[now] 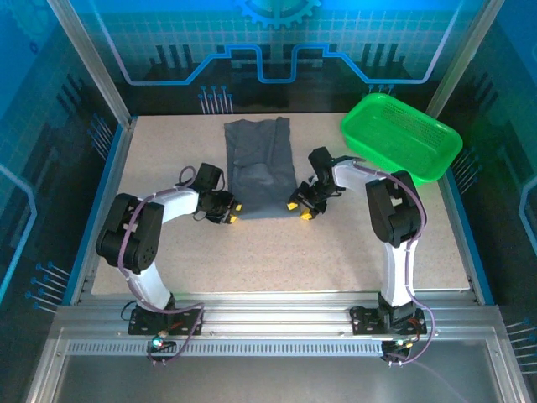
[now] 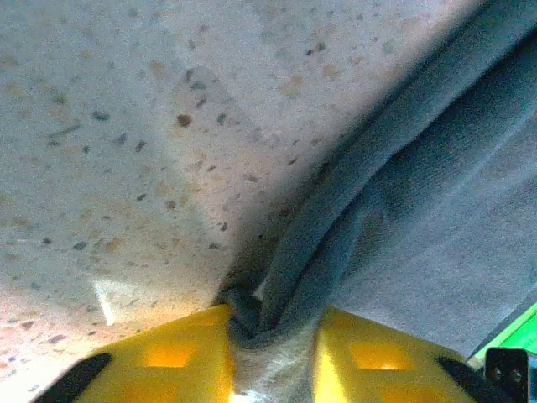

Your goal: Fold and stack the t-shirts

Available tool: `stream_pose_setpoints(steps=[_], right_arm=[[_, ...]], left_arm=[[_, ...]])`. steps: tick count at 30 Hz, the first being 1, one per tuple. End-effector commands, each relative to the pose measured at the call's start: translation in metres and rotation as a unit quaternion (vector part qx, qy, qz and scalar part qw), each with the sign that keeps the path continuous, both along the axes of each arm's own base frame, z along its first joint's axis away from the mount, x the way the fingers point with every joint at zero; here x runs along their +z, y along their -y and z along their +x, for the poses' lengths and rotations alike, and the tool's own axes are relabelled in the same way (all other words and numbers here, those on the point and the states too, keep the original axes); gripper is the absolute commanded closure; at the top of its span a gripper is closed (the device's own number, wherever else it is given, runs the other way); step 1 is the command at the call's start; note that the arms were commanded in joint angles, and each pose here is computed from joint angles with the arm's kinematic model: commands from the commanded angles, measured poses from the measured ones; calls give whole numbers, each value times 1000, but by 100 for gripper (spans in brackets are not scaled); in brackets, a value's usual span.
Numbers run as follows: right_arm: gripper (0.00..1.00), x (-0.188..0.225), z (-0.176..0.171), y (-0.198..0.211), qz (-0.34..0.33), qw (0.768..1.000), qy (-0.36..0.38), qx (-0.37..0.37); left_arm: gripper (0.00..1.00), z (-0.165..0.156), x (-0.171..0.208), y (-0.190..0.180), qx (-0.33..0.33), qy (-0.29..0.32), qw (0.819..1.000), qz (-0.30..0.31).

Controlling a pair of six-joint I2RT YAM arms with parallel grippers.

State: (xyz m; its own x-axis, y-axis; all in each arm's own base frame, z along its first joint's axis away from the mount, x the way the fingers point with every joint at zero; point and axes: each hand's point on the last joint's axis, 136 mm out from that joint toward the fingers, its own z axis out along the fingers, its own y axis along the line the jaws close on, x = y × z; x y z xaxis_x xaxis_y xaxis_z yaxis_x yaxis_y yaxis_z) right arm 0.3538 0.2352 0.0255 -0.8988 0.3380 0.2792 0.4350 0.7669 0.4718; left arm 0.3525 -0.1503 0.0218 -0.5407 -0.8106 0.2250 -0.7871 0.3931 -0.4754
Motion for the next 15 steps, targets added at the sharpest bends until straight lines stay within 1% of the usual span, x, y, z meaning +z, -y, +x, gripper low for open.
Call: stream_pose_setpoints(steps=[1,4,6,7,12,15], right_arm=[[73,-7,6,-12,4,1000,-5,2],[91,-2,14,-12,1,1000,8,3],[99,6,20,-12,-4,1000,22,8],[100,10,21,-11,-8,1000,27,12],[100,34,24,-10,-7,998,51,21],[100,48,16,-11,-2,998,60,34]], left_arm=[[82,-5,-4,-5,-4,-14,1000,23],[91,-9,3,-10,-6,-13,999,35],[96,-10,10,-13,-9,-5,999,41],[100,-10,14,-14,-9,0,999,42],[100,-8,33,-14,-12,21,999,29],[100,-13,46,-12,-19,26,999,20]])
